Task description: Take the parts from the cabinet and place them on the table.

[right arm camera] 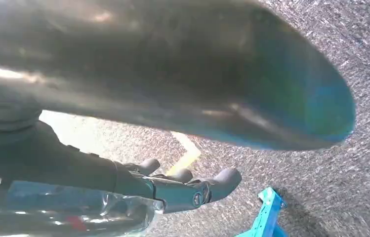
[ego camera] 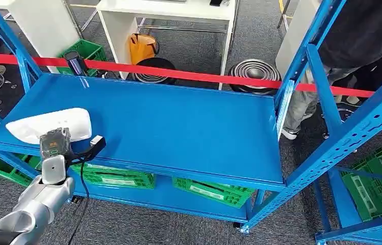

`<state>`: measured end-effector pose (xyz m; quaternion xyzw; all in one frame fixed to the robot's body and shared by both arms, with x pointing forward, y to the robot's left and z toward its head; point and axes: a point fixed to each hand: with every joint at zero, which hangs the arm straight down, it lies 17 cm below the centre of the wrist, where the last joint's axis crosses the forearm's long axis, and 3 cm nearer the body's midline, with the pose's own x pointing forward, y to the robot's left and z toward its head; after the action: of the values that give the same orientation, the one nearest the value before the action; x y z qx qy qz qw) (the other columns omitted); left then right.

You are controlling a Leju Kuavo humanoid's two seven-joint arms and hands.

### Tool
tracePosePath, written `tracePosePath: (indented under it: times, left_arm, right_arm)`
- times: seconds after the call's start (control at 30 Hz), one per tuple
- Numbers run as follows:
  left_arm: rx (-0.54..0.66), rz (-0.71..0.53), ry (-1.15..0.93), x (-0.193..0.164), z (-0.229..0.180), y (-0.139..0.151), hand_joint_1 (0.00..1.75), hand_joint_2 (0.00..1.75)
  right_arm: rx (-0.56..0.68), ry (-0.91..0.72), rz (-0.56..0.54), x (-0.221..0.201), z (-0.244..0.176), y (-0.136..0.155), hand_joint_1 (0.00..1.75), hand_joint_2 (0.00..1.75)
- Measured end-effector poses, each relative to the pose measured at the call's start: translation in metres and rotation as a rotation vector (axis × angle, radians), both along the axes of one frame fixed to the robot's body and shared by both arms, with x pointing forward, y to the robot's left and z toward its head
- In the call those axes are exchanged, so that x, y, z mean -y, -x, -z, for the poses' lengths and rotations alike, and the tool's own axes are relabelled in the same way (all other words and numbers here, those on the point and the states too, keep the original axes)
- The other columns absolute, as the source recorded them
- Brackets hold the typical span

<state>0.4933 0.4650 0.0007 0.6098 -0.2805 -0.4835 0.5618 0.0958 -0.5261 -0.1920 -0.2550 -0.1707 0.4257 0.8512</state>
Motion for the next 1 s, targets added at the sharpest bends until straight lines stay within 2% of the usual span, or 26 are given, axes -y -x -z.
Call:
tracePosePath:
  times: [0.17, 0.3, 0.6, 0.8, 0.93, 1.0]
  left_arm:
    - [0.060, 0.049, 0.033, 0.010, -0.008, -0.006, 1.75, 1.75]
    - [0.176, 0.115, 0.144, 0.028, -0.022, -0.015, 1.75, 1.75]
    - [0.192, 0.111, 0.189, 0.034, -0.021, -0.015, 1.75, 1.75]
    - [0.221, 0.165, 0.251, 0.051, -0.025, -0.021, 1.75, 1.75]
    - [0.267, 0.210, 0.368, 0.072, -0.029, -0.027, 1.75, 1.75]
    - [0.327, 0.243, 0.478, 0.086, -0.038, -0.031, 1.75, 1.75]
  right_arm:
    - [0.004, -0.004, -0.008, -0.002, 0.000, -0.002, 0.00, 0.00]
    - [0.008, -0.020, -0.003, -0.007, 0.002, -0.003, 0.00, 0.00]
    - [0.011, -0.027, -0.002, -0.010, 0.002, -0.005, 0.00, 0.00]
    - [0.015, -0.062, -0.006, -0.024, 0.008, -0.011, 0.00, 0.00]
    - [0.014, -0.076, 0.005, -0.032, 0.013, -0.010, 0.00, 0.00]
    - [0.018, -0.077, 0.017, -0.033, 0.013, -0.008, 0.00, 0.00]
